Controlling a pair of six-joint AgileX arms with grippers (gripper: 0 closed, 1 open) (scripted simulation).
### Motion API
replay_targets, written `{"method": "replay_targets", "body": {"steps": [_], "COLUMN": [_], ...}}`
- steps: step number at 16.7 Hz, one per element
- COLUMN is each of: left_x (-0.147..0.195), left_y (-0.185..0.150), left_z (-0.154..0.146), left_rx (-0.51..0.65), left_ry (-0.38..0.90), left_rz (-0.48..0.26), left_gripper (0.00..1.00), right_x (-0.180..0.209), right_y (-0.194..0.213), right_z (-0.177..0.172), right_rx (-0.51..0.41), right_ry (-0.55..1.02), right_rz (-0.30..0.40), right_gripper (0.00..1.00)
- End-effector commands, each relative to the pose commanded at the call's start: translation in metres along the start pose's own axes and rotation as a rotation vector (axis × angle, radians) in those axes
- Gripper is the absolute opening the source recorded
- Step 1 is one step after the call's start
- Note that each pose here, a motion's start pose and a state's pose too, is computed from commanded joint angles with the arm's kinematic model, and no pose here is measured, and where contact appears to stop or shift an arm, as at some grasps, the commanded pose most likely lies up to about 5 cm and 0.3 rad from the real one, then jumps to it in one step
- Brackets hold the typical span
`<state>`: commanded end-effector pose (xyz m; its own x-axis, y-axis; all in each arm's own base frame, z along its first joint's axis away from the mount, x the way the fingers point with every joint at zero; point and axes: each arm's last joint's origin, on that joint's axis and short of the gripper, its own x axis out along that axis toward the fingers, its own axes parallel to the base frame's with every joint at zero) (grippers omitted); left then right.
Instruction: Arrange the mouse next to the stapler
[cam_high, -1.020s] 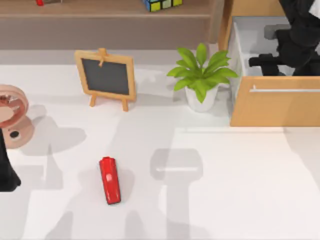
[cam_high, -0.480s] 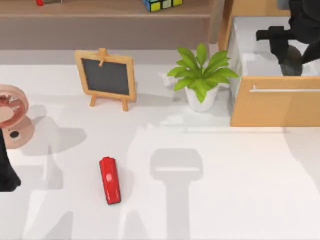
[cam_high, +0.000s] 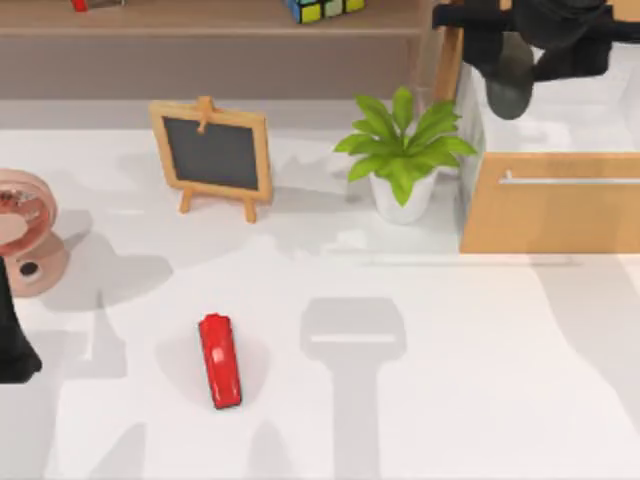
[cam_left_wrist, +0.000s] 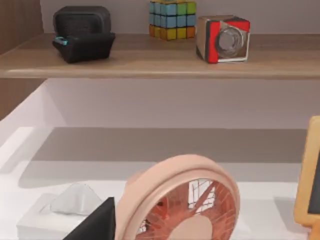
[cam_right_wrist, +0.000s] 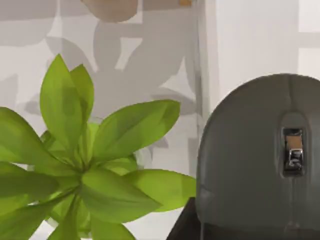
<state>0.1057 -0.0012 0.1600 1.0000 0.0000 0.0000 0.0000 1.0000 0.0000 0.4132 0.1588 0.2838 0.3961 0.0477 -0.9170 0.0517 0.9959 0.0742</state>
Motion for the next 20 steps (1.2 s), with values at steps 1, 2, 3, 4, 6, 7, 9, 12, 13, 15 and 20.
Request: {"method": "replay_targets", "body": {"steps": [1, 2, 3, 4, 6, 7, 9, 12, 13, 15, 20], "left_x": [0.0, 0.0, 0.0, 0.0, 0.0, 0.0, 0.0, 0.0, 0.0, 0.0, 0.0], "left_y": [0.0, 0.0, 0.0, 0.0, 0.0, 0.0, 0.0, 0.0, 0.0, 0.0, 0.0], "left_z": [0.0, 0.0, 0.0, 0.0, 0.0, 0.0, 0.0, 0.0, 0.0, 0.0, 0.0], "left_rx": [0.0, 0.0, 0.0, 0.0, 0.0, 0.0, 0.0, 0.0, 0.0, 0.0, 0.0], "left_ry": [0.0, 0.0, 0.0, 0.0, 0.0, 0.0, 0.0, 0.0, 0.0, 0.0, 0.0], "left_rz": [0.0, 0.0, 0.0, 0.0, 0.0, 0.0, 0.0, 0.0, 0.0, 0.0, 0.0], "left_gripper": [1.0, 1.0, 1.0, 1.0, 1.0, 1.0, 1.0, 1.0, 1.0, 1.0, 1.0], "right_x": [-0.005, -0.009, -0.011, -0.013, -0.008, -0.004, 0.009, 0.032, 0.039, 0.052, 0.068], "right_y": [0.014, 0.028, 0.042, 0.056, 0.081, 0.093, 0.112, 0.132, 0.137, 0.143, 0.149], "right_z": [-0.008, -0.016, -0.026, -0.036, -0.059, -0.072, -0.098, -0.136, -0.148, -0.17, -0.196], "right_rx": [-0.001, -0.002, -0.004, -0.006, -0.012, -0.015, -0.021, -0.03, -0.033, -0.041, -0.049], "right_ry": [-0.006, -0.007, -0.004, 0.004, 0.037, 0.06, 0.113, 0.191, 0.215, 0.255, 0.301], "right_rz": [0.019, 0.037, 0.054, 0.069, 0.087, 0.09, 0.081, 0.042, 0.025, -0.007, -0.052], "right_gripper": [0.0, 0.0, 0.0, 0.0, 0.0, 0.0, 0.0, 0.0, 0.0, 0.0, 0.0]}}
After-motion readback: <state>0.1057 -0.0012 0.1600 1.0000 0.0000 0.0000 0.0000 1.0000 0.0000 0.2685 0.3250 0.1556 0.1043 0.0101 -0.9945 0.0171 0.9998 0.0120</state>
